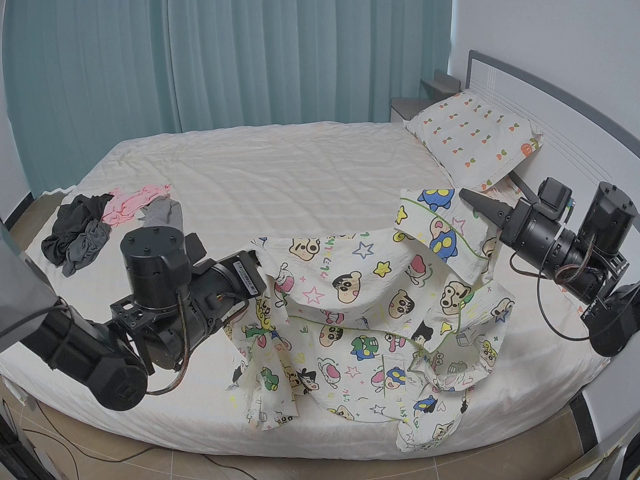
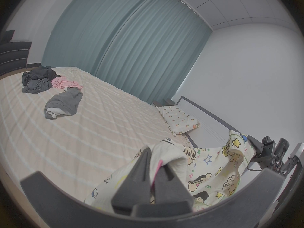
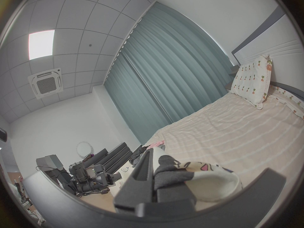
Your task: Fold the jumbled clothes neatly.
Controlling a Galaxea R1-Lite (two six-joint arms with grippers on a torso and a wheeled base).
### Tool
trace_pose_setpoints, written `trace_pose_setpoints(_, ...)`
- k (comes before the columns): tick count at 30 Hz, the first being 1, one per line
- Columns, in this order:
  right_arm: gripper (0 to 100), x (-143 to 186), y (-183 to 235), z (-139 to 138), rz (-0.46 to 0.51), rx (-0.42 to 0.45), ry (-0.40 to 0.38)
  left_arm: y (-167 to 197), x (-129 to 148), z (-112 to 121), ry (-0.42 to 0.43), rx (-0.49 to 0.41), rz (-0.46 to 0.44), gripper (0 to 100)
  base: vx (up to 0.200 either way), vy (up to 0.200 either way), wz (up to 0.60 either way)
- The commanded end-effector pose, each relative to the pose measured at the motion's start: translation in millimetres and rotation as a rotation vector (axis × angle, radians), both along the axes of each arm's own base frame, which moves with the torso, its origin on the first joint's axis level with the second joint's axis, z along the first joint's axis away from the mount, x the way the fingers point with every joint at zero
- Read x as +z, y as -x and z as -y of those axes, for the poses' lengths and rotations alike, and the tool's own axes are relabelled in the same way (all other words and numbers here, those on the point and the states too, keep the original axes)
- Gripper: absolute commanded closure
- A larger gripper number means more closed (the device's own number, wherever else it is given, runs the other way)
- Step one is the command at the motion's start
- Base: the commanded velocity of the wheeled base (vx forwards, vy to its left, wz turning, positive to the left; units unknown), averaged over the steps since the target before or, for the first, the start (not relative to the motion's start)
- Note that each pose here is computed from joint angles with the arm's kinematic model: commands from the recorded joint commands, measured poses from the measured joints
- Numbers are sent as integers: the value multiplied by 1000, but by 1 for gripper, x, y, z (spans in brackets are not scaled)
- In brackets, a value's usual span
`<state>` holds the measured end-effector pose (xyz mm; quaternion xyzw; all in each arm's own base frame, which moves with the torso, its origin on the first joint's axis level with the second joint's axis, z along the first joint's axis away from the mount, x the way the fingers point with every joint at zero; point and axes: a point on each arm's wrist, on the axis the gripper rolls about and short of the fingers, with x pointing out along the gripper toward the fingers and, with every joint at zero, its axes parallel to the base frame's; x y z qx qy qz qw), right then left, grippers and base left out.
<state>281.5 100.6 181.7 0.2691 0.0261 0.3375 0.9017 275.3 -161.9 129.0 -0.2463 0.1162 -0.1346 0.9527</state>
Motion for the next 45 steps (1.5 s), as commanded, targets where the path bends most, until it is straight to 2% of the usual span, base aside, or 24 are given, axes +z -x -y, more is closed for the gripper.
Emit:
trace_pose_setpoints(1,100,-16,-21,-2,-33,-24,18,-17,-18,6,-31,11,-42,100,200,0,0)
trace_pose_setpoints(8,100,-33,-42,-1,-33,-49,30,-42,-31,11,-54,32,-80,100,200,0,0)
trace_pose_setpoints(14,100,-55,-62,0,-67,-69,40,-62,-53,15,-79,49,-121,100,200,0,0)
trace_pose_setpoints(21,100,-89,-93,-1,-122,-111,54,-93,-92,13,-134,83,-160,100,0,0,0)
trace_pose_setpoints(27,100,-119,-111,-4,-168,-123,67,-114,-114,15,-141,101,-174,100,0,0,0)
trace_pose_setpoints(32,100,-138,-132,1,-181,-168,74,-133,-126,17,-160,123,-191,100,0,0,0)
trace_pose_setpoints(36,100,-149,-148,2,-232,-181,89,-149,-140,11,-241,143,-168,100,0,0,0)
trace_pose_setpoints(45,100,-168,-186,-1,-261,-272,97,-168,-150,4,-259,183,-196,100,0,0,0)
